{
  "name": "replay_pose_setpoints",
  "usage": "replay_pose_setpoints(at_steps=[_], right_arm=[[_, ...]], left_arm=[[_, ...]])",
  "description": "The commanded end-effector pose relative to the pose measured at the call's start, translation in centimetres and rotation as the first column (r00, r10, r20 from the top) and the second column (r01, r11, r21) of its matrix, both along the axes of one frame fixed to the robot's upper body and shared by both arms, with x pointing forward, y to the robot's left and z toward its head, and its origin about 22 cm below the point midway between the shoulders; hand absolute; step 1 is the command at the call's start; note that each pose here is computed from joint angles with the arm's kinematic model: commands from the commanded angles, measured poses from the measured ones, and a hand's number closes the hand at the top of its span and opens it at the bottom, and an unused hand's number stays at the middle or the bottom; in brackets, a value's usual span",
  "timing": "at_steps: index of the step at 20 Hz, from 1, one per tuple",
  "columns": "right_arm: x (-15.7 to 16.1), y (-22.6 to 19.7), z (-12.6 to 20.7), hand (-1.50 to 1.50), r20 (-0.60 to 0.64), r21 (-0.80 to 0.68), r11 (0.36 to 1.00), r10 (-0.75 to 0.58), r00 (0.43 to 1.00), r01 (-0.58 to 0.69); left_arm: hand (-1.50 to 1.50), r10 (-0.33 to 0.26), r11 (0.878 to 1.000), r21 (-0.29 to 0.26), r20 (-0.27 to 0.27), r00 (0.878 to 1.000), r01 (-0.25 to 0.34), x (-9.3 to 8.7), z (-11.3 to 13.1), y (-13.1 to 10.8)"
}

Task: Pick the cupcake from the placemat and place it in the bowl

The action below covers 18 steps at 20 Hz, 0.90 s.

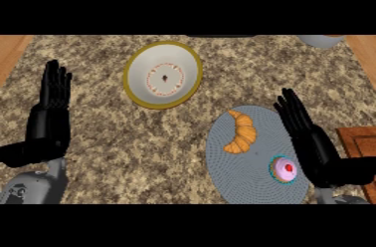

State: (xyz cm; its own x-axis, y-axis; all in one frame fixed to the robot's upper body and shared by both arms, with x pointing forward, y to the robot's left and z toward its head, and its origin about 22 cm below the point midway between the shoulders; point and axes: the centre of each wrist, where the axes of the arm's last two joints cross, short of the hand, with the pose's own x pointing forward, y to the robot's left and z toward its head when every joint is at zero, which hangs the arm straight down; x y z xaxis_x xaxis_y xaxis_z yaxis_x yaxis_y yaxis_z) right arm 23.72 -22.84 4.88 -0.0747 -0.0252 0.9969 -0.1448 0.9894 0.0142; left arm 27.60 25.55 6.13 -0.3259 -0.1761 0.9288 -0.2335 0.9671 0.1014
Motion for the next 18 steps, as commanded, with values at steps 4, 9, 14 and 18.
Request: replay_pose_setpoints(at_steps=[4,9,14,18], right_arm=[[-0.1,-9.0,0.6,1.5,0.152,0.14,0.977,0.14,0.978,-0.162],[-2.2,-16.6,-3.4,-1.5,0.127,0.014,0.923,-0.383,0.915,0.385],[-4.0,-21.6,-2.7,-1.5,0.34,-0.046,0.997,-0.046,0.939,0.065],[-6.6,-22.8,-2.3,-1.5,0.306,-0.258,0.966,0.089,0.948,-0.007]], left_arm=[[0.0,0.048,0.988,0.152,-0.125,0.991,-0.029,-0.1,0.7,2.9],[0.0,0.04,0.986,0.168,-0.239,0.97,0.001,-0.2,-0.1,2.5],[0.0,0.02,0.984,0.178,-0.26,0.965,0.027,-0.4,-0.9,2.3],[0.0,0.046,0.983,0.181,-0.277,0.96,0.005,0.8,0.5,2.2]])
